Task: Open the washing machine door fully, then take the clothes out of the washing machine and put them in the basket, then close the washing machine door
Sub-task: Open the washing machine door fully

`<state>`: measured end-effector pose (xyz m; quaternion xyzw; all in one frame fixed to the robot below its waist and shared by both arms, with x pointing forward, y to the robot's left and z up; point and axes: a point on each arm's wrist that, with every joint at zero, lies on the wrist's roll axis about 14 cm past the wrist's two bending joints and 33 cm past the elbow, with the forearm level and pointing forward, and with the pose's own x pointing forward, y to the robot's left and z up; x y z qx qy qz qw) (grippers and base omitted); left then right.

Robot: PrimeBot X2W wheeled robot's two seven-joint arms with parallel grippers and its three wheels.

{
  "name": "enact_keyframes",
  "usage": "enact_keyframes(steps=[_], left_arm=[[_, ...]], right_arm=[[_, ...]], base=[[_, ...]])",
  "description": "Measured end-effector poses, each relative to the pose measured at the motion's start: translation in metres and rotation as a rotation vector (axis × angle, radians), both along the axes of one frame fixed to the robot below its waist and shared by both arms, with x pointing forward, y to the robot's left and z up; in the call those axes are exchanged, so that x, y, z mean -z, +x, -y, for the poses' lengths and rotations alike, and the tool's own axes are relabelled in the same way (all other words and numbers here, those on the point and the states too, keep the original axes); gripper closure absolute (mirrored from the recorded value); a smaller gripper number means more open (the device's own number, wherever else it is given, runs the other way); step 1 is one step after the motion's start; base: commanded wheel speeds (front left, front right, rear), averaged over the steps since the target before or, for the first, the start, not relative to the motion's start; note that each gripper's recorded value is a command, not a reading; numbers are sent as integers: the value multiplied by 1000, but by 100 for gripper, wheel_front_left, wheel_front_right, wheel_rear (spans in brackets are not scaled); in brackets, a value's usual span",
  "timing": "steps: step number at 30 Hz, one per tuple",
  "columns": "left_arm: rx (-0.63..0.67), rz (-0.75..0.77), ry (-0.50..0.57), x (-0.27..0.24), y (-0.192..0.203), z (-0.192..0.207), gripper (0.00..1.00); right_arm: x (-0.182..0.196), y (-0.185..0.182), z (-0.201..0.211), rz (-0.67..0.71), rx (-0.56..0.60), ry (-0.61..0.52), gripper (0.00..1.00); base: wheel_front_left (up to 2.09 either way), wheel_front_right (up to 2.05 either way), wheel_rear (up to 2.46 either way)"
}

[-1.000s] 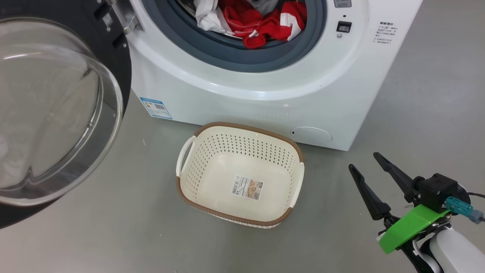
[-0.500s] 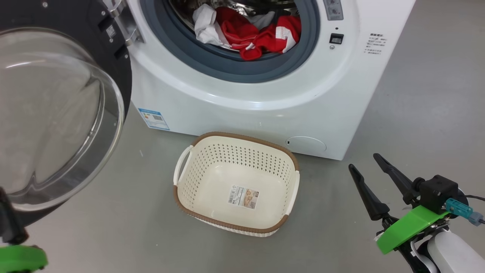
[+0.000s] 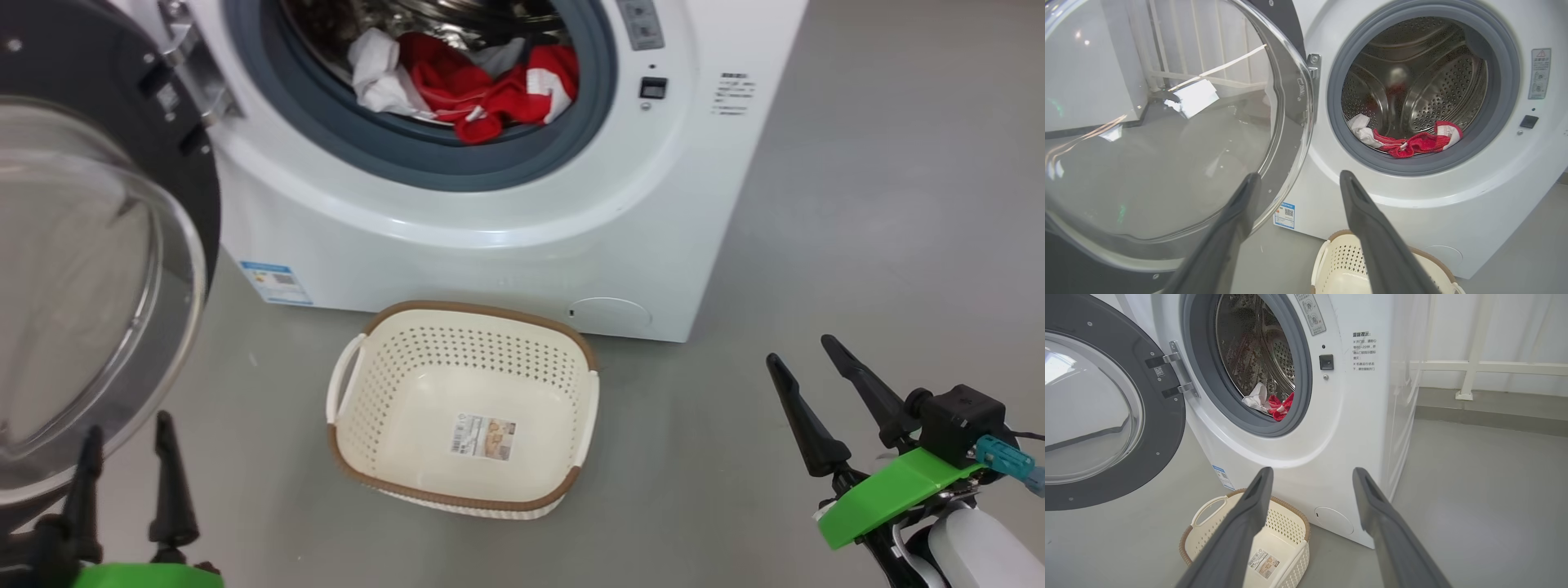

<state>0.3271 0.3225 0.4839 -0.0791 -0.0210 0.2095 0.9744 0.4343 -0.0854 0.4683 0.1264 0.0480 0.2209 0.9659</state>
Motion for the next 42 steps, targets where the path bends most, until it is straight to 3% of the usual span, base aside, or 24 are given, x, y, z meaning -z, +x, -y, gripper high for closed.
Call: enact_keyframes(steps=[10,27,42], left_arm=[[197,3,-20,4,31,61,0],[460,-1,-35,8,55,142,0],[520,10,-54,5,54,163,0]], right_arm=[[-5,-7,44,11,128,-3,0],[-2,-55,120,-12,363,-10,0],[-8,-79,142,3,438,-5,0]], base=[[0,0,0],[0,0,0],[0,0,0]])
